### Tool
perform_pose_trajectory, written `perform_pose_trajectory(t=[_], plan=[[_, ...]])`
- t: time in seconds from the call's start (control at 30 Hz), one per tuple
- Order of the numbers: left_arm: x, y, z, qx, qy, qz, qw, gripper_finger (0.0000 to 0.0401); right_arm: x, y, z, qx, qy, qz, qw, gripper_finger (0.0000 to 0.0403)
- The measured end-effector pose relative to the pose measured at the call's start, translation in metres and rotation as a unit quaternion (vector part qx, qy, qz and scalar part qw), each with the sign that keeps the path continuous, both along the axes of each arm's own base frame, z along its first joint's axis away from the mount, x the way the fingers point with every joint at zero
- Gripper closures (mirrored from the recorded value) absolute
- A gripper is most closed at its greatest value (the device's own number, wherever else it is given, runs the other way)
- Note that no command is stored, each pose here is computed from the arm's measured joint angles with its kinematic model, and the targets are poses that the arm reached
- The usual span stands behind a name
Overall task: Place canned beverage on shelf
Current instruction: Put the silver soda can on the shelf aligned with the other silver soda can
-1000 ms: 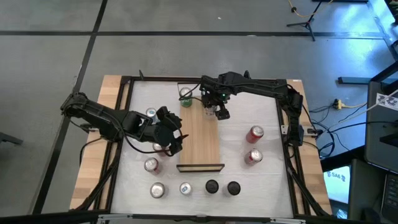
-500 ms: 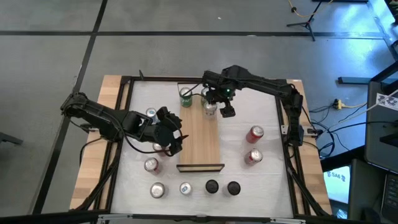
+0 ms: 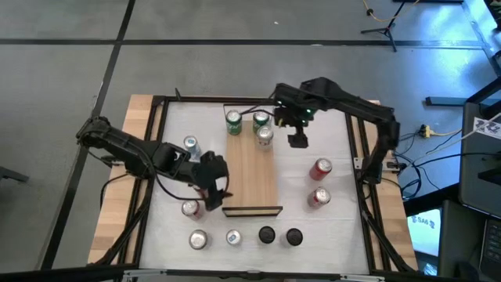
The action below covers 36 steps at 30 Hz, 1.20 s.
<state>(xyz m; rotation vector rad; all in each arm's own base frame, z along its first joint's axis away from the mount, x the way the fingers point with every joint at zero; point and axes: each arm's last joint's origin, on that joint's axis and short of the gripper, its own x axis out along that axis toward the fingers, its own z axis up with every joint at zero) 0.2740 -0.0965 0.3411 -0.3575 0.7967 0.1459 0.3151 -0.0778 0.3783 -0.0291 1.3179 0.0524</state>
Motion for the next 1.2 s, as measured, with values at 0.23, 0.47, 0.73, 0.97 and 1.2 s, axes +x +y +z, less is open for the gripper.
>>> perform_pose_trajectory(t=[0.23,0.47,0.73,0.97,1.2], plan=[[-0.014,-0.033,0.013,-0.123,0.002,0.031,0.992,0.0079,-0.029,0.035,-0.003,-0.013,-0.048,0.005,0.999,0.0047],[-0.037,-0.062,0.006,-0.259,0.079,0.153,0.951,0.0079,-0.067,0.06,-0.027,-0.024,-0.059,-0.014,0.998,0.0047],[-0.057,-0.082,-0.005,-0.369,0.178,0.327,0.852,0.0093,-0.106,0.083,-0.047,-0.045,-0.106,-0.026,0.993,0.0047],[-0.044,-0.104,-0.036,-0.374,0.268,0.386,0.799,0.0096,-0.118,0.094,-0.045,-0.045,-0.187,-0.005,0.981,0.0047],[-0.031,-0.117,-0.061,-0.356,0.293,0.422,0.781,0.0096,-0.117,0.097,-0.041,-0.043,-0.211,0.004,0.976,0.0047]])
